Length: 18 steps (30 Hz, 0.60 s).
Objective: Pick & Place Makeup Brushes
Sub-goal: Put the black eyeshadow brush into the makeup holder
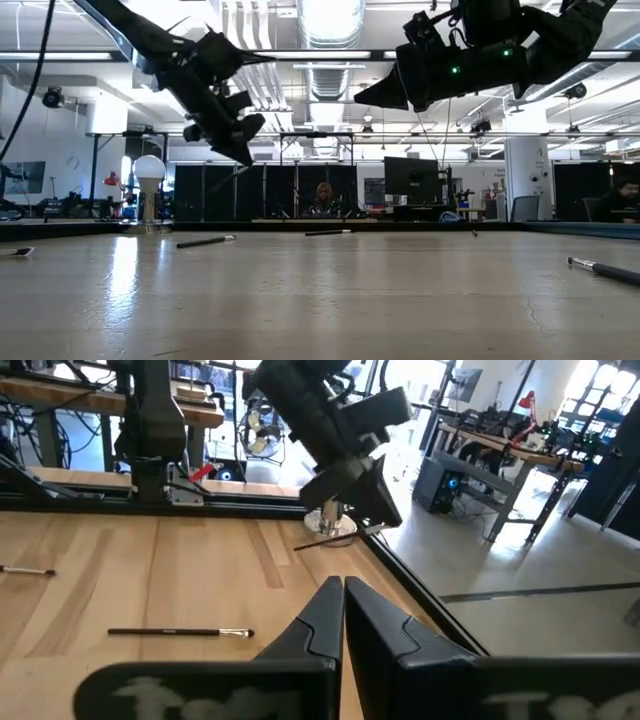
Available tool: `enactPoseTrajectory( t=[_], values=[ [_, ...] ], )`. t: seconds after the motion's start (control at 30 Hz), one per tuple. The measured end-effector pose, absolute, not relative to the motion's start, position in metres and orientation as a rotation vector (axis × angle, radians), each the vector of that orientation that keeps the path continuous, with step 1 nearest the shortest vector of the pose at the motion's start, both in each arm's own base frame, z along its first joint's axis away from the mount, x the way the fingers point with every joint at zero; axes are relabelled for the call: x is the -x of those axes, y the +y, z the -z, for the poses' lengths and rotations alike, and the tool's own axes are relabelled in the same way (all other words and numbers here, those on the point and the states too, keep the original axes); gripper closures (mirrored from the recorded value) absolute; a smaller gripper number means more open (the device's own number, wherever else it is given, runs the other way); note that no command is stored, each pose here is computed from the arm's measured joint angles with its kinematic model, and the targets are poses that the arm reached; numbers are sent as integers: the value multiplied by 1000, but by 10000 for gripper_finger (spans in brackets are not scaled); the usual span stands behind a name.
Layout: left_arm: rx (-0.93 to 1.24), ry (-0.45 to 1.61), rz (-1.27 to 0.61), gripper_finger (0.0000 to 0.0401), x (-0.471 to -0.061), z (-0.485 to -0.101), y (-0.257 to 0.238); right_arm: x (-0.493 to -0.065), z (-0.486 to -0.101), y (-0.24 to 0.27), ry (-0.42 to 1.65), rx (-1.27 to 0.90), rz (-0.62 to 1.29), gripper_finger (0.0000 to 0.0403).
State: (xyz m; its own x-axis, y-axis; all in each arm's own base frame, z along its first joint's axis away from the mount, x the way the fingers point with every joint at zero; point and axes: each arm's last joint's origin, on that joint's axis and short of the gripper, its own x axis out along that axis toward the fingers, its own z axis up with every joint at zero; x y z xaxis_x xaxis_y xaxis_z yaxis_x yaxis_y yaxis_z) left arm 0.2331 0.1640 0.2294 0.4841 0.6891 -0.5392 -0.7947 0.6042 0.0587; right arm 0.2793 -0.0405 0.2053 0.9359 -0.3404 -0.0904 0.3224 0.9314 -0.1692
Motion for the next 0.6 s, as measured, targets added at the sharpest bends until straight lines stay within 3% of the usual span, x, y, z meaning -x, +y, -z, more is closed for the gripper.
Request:
enactPoseTrajectory(
  t=[0.13, 0.4, 0.6],
  values=[
    [190, 505, -850, 401, -237, -235, 162, -279, -205, -40, 119, 153, 340, 394],
    [176, 71, -515, 401, -250, -225, 122, -279, -201, -40, 161, 152, 334, 394],
    [152, -117, -389, 401, -237, -208, 89, -289, -196, -42, 150, 50, 270, 394]
  ],
)
